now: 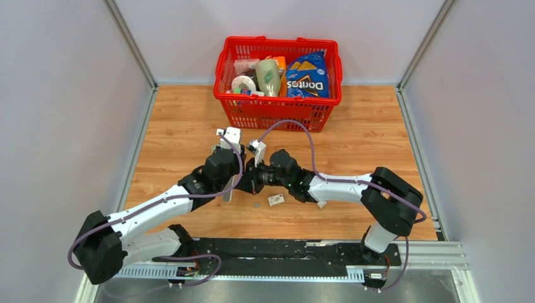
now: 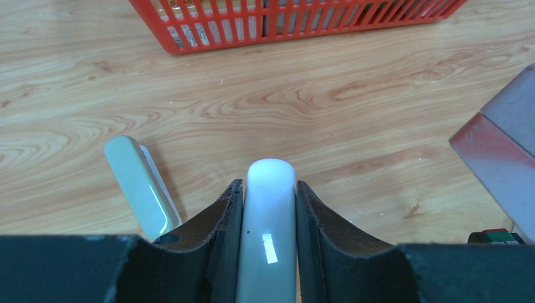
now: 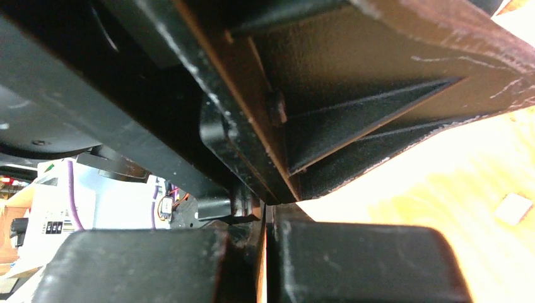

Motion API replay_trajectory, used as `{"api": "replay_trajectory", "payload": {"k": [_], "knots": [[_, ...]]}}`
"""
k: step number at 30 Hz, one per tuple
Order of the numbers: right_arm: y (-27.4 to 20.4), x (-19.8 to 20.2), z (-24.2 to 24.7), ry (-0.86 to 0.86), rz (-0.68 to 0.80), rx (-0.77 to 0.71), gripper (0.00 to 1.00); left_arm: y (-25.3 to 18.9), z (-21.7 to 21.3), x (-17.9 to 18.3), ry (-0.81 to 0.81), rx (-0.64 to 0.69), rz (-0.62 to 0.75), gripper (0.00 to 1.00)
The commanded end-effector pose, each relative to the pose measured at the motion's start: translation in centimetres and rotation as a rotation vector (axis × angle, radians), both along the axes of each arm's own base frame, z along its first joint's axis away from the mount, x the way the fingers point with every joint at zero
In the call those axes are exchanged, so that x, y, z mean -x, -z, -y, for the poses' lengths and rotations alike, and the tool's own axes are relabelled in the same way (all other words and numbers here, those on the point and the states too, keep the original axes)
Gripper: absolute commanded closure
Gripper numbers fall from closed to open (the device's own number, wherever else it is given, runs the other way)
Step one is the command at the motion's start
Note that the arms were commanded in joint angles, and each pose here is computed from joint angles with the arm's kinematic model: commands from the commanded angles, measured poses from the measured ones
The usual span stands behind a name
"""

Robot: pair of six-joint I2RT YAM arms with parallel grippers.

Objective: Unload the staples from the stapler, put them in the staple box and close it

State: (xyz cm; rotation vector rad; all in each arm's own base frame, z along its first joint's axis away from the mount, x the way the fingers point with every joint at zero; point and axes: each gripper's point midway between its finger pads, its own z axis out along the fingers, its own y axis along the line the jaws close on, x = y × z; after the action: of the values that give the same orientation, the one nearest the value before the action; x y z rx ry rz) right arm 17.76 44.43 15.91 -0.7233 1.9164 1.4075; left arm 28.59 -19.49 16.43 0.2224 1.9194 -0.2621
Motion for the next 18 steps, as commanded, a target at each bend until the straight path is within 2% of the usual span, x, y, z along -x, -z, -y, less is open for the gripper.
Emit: {"api": "replay_trajectory", "payload": {"k": [1, 8, 18], "knots": [[-13.1, 3.6, -1.6, -0.161, 0.192, -0.415, 1.0, -1.1, 3.3, 0.1, 0.074, 0.128, 0.013, 1.0], [-12.8, 3.4, -1.2, -0.149, 0.216, -0.375, 1.0, -2.1, 3.1, 0.2, 0.077, 0.115, 0.022, 1.0], [-12.4, 2.9, 1.2, -0.075, 0.284, -0.258, 1.0, -5.9, 2.8, 1.1, 0.126, 0.127, 0.069, 1.0]]}}
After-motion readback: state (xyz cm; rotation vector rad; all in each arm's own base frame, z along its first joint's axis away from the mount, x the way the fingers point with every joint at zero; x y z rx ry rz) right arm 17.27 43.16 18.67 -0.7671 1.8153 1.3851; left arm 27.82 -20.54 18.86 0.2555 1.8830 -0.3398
